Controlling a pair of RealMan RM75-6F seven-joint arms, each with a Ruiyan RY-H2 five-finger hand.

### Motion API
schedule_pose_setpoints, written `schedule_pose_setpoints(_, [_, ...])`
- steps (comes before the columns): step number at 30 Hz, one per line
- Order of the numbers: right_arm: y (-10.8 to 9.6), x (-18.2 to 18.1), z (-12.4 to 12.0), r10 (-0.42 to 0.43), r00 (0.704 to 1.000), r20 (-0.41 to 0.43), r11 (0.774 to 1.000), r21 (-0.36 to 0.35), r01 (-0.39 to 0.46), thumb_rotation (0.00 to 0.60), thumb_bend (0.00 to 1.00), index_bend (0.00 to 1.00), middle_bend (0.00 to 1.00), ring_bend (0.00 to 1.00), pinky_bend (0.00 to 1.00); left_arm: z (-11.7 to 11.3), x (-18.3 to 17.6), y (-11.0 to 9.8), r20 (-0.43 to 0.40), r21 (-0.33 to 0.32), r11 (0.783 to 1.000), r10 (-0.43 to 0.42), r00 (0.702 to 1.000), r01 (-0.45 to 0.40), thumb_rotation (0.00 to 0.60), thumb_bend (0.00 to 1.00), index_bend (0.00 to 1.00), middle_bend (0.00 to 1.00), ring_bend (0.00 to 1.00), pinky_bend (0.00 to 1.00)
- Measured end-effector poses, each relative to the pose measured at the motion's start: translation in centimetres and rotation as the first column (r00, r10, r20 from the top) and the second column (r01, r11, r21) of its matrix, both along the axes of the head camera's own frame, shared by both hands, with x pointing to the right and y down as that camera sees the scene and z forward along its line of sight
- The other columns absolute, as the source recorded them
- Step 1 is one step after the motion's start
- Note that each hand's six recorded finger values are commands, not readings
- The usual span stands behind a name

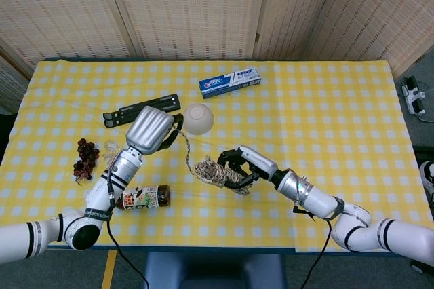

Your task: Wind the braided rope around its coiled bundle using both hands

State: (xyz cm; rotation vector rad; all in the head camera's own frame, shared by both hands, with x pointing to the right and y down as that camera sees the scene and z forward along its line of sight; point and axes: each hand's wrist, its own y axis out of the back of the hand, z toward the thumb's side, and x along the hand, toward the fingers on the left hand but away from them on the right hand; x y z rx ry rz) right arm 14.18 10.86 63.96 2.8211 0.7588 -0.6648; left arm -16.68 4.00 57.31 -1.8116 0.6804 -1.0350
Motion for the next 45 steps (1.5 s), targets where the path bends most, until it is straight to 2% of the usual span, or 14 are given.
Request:
schedule_pose_setpoints(7, [0.9, -2.3, 0.9, -0.017, 0.999, -0.046, 0.999, -0.048, 0.015, 0.6, 0.55, 0.97, 0.78, 0.85, 0.82, -1.9, 3.5, 0.5, -0.048, 0.055, 0.997, 0.063, 0.997, -0.06, 0.6, 0.55, 0.64, 0.85, 0.77, 0.75])
schedule_pose_setpoints(11, [1.3, -3.6, 1.1, -0.001, 0.999, -0.051, 0.996, -0.091, -0.004, 0.6, 0.55, 0.97, 0.78, 0.86, 0.83, -2.6, 5.2, 1.0, -0.084, 0.058, 0.995, 0.084, 0.993, -0.079, 0.6, 0.55, 0.64, 0.84, 0.77, 0.75])
schedule_pose_setpoints(17, [1.2, -5.2, 1.9, 0.073, 0.995, -0.066, 0.983, -0.164, -0.083, 0.6, 0.55, 0.98, 0.79, 0.88, 0.84, -3.3, 6.5, 1.9, -0.154, 0.033, 0.996, 0.091, 0.984, -0.087, 0.6, 0.55, 0.64, 0.84, 0.77, 0.75])
schedule_pose_setpoints(22, [1.3, -6.6, 3.0, 0.171, 0.982, -0.086, 0.953, -0.24, -0.187, 0.6, 0.55, 0.98, 0.79, 0.88, 0.84, -3.5, 6.9, 2.6, -0.202, 0.008, 0.996, 0.084, 0.976, -0.084, 0.6, 0.55, 0.64, 0.85, 0.77, 0.75])
schedule_pose_setpoints(26, [1.3, -7.7, 3.9, 0.284, 0.953, -0.103, 0.904, -0.301, -0.303, 0.6, 0.55, 0.98, 0.8, 0.88, 0.84, -3.7, 6.5, 3.1, -0.225, 0.007, 0.997, 0.081, 0.971, -0.081, 0.6, 0.55, 0.64, 0.85, 0.77, 0.75])
schedule_pose_setpoints(29, [0.9, -8.4, 4.3, 0.396, 0.912, -0.105, 0.853, -0.325, -0.408, 0.6, 0.55, 0.98, 0.8, 0.87, 0.85, -3.6, 6.0, 3.6, -0.235, 0.001, 0.997, 0.079, 0.969, -0.081, 0.6, 0.55, 0.64, 0.85, 0.77, 0.75])
schedule_pose_setpoints(32, [0.4, -8.9, 4.1, 0.5, 0.862, -0.084, 0.803, -0.327, -0.498, 0.6, 0.55, 0.98, 0.8, 0.87, 0.85, -3.4, 5.2, 4.1, -0.243, -0.01, 0.997, 0.071, 0.968, -0.076, 0.6, 0.55, 0.64, 0.85, 0.77, 0.75])
schedule_pose_setpoints(35, [-0.3, -8.4, 4.0, 0.6, 0.798, -0.058, 0.744, -0.325, -0.584, 0.6, 0.55, 0.98, 0.8, 0.87, 0.85, -3.1, 4.3, 4.4, -0.251, -0.026, 0.998, 0.054, 0.966, -0.063, 0.6, 0.55, 0.64, 0.85, 0.77, 0.75])
schedule_pose_setpoints(36, [-0.7, -8.0, 4.0, 0.638, 0.768, -0.047, 0.716, -0.33, -0.615, 0.6, 0.55, 0.98, 0.8, 0.87, 0.85, -3.0, 4.0, 4.5, -0.253, -0.03, 0.998, 0.048, 0.966, -0.057, 0.6, 0.55, 0.64, 0.85, 0.76, 0.75])
schedule_pose_setpoints(39, [-1.6, -6.7, 3.9, 0.702, 0.712, -0.018, 0.665, -0.34, -0.665, 0.6, 0.55, 0.98, 0.8, 0.87, 0.85, -2.5, 2.7, 4.6, -0.257, -0.048, 0.998, 0.018, 0.966, -0.031, 0.6, 0.55, 0.64, 0.85, 0.76, 0.75])
schedule_pose_setpoints(45, [-3.1, -3.8, 3.5, 0.766, 0.642, 0.039, 0.616, -0.332, -0.714, 0.6, 0.55, 0.98, 0.8, 0.88, 0.85, -0.9, 0.3, 4.6, -0.268, -0.128, 0.991, -0.063, 0.961, 0.029, 0.6, 0.55, 0.64, 0.85, 0.76, 0.75])
